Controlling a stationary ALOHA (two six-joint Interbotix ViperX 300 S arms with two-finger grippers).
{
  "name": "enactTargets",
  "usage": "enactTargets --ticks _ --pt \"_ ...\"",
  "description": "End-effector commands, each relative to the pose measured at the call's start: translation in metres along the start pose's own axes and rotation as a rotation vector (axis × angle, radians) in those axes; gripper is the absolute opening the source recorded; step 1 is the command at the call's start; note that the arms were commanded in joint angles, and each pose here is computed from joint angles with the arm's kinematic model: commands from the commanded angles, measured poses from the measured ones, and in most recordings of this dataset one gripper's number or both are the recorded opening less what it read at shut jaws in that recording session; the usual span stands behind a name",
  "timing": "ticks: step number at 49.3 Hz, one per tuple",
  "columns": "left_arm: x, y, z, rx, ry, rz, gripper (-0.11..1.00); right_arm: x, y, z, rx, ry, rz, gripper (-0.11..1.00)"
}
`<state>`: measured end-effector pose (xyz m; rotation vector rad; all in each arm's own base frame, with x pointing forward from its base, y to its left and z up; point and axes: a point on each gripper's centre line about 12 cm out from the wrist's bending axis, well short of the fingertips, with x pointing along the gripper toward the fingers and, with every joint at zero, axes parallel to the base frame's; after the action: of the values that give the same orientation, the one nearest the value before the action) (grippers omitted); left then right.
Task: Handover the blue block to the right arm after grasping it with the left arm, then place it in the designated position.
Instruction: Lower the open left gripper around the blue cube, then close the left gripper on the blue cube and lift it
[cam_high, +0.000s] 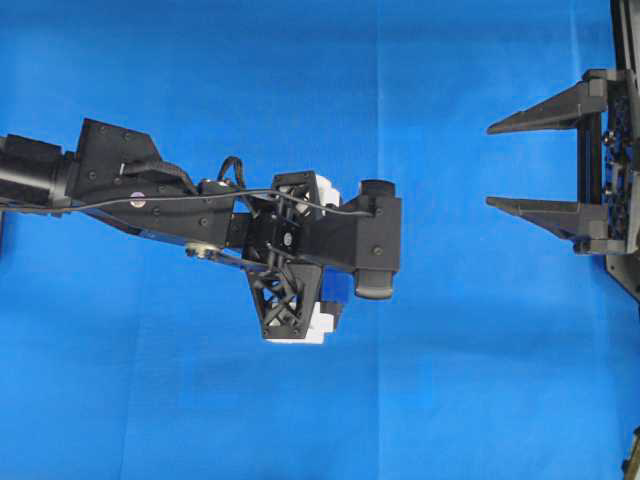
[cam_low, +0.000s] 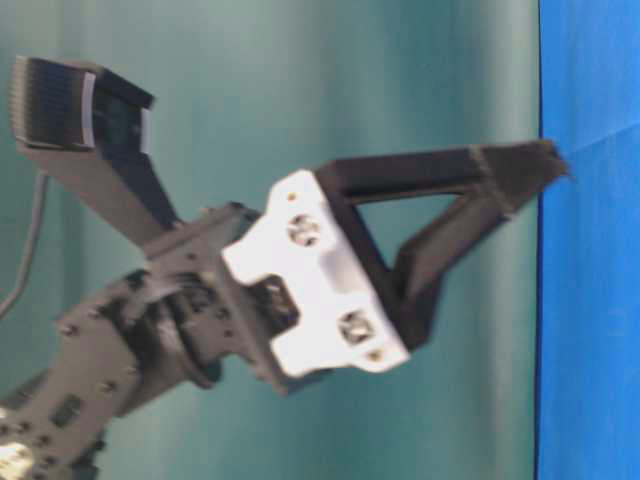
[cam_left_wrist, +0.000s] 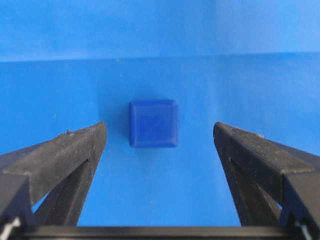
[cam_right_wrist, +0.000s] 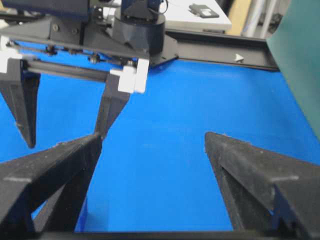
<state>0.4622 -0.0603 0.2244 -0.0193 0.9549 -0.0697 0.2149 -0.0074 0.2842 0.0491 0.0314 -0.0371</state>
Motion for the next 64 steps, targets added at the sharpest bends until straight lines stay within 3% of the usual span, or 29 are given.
enactTargets --ticks 1,9,24,37,55,60,64 --pt "-0.003 -0.001 0.003 0.003 -0.056 -0.006 0.92 0.003 0.0 0.009 0.005 -0.02 -0.003 0.98" --pt "0.022 0.0 -0.016 0.005 -0.081 -0.01 0.92 0.006 0.0 0.005 0.005 -0.006 -0.004 0.98" --pt "0.071 0.007 -0.043 0.002 -0.025 0.0 0.92 0.007 -0.001 0.004 0.005 0.003 -0.004 0.98" --pt "0.093 0.008 -0.054 0.0 -0.009 0.0 0.92 0.007 -0.001 0.003 0.005 0.006 -0.004 0.98" --pt "0.096 0.008 -0.055 0.002 -0.009 0.0 0.91 0.007 -0.001 0.003 0.005 0.006 -0.004 0.98" --pt "0.095 0.006 -0.053 0.003 -0.008 -0.001 0.86 0.008 -0.001 0.002 0.005 0.009 -0.004 0.98" --pt "0.096 0.005 -0.054 0.004 -0.004 -0.003 0.7 0.008 -0.001 0.002 0.005 0.009 -0.004 0.98"
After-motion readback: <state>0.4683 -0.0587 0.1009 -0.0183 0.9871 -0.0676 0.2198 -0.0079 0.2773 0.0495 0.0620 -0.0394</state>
